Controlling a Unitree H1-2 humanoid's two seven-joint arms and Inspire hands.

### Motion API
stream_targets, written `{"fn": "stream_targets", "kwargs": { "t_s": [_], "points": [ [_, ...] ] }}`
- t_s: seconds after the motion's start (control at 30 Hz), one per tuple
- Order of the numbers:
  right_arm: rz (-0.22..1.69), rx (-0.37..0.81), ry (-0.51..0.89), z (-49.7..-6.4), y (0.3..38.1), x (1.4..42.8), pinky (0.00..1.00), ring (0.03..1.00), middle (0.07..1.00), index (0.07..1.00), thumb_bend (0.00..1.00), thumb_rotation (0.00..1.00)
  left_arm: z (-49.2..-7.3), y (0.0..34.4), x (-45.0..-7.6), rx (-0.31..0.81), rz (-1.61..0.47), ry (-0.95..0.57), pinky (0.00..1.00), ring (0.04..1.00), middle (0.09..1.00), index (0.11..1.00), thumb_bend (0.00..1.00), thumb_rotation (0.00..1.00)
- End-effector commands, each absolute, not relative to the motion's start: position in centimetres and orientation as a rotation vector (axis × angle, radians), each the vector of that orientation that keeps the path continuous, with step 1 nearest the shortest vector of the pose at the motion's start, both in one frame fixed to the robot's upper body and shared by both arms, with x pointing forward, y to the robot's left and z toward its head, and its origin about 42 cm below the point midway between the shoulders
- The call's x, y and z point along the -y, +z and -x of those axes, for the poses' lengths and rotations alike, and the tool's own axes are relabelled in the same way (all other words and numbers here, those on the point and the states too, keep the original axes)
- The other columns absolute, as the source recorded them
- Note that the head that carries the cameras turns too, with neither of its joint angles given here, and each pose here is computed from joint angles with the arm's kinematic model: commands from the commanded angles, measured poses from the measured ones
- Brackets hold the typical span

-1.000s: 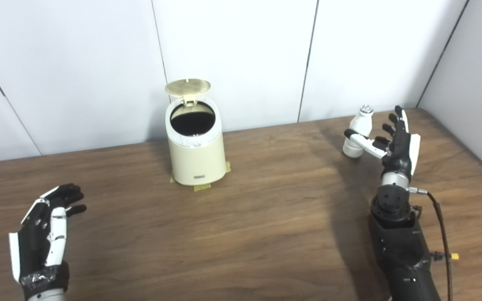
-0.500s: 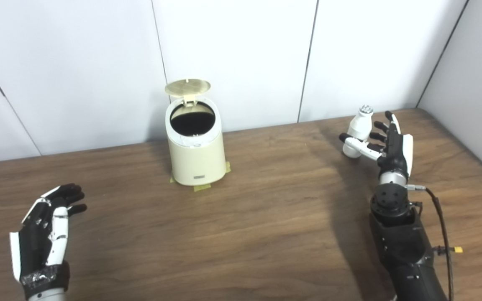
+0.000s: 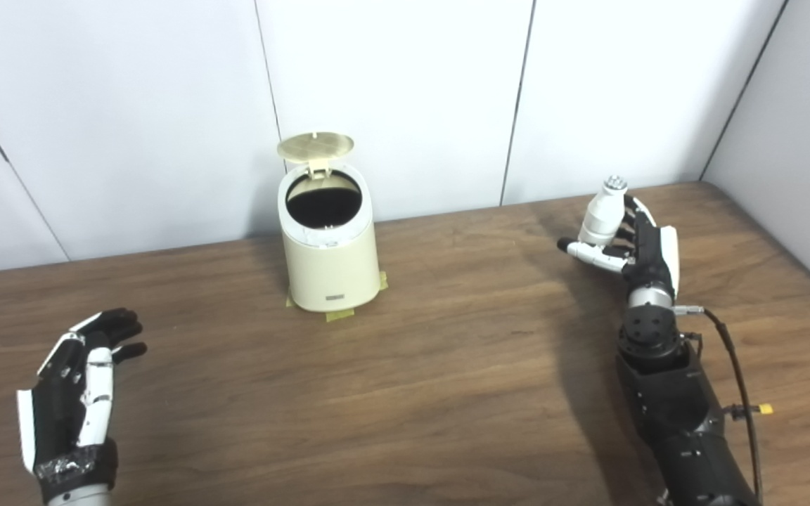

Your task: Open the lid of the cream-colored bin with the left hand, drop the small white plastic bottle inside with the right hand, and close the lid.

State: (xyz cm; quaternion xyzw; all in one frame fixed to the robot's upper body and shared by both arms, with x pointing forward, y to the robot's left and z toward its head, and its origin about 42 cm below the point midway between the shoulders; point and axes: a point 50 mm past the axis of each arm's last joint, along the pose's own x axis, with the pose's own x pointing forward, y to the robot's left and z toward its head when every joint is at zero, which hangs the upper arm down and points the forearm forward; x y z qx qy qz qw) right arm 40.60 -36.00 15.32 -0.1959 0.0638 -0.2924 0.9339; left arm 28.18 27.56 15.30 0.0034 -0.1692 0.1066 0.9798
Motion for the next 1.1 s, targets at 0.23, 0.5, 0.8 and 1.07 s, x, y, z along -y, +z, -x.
{"fn": "stream_targets", "kwargs": {
  "t_s": [0.23,0.5,0.8,1.07],
  "points": [
    [0.449,-0.006,-0.609,-42.7,19.1,36.9,0.68,0.763,0.797,0.822,0.84,0.17,-28.7,17.4,-27.4,0.430,-0.021,0.204,0.63,0.709,0.701,0.667,0.17,0.55],
    [0.429,-0.008,-0.599,-42.9,18.8,37.1,0.68,0.757,0.788,0.807,0.84,0.16,-28.6,17.7,-27.3,0.434,-0.015,0.206,0.62,0.707,0.699,0.664,0.17,0.54],
    [0.448,0.016,-0.717,-43.1,18.3,37.1,0.56,0.638,0.665,0.615,0.66,0.07,-28.5,17.8,-27.3,0.437,-0.025,0.203,0.60,0.697,0.693,0.659,0.16,0.54],
    [0.491,0.025,-0.758,-42.7,17.9,37.4,0.44,0.505,0.520,0.469,0.52,0.00,-28.5,17.9,-27.3,0.442,-0.032,0.198,0.60,0.691,0.690,0.657,0.17,0.55]
  ]
}}
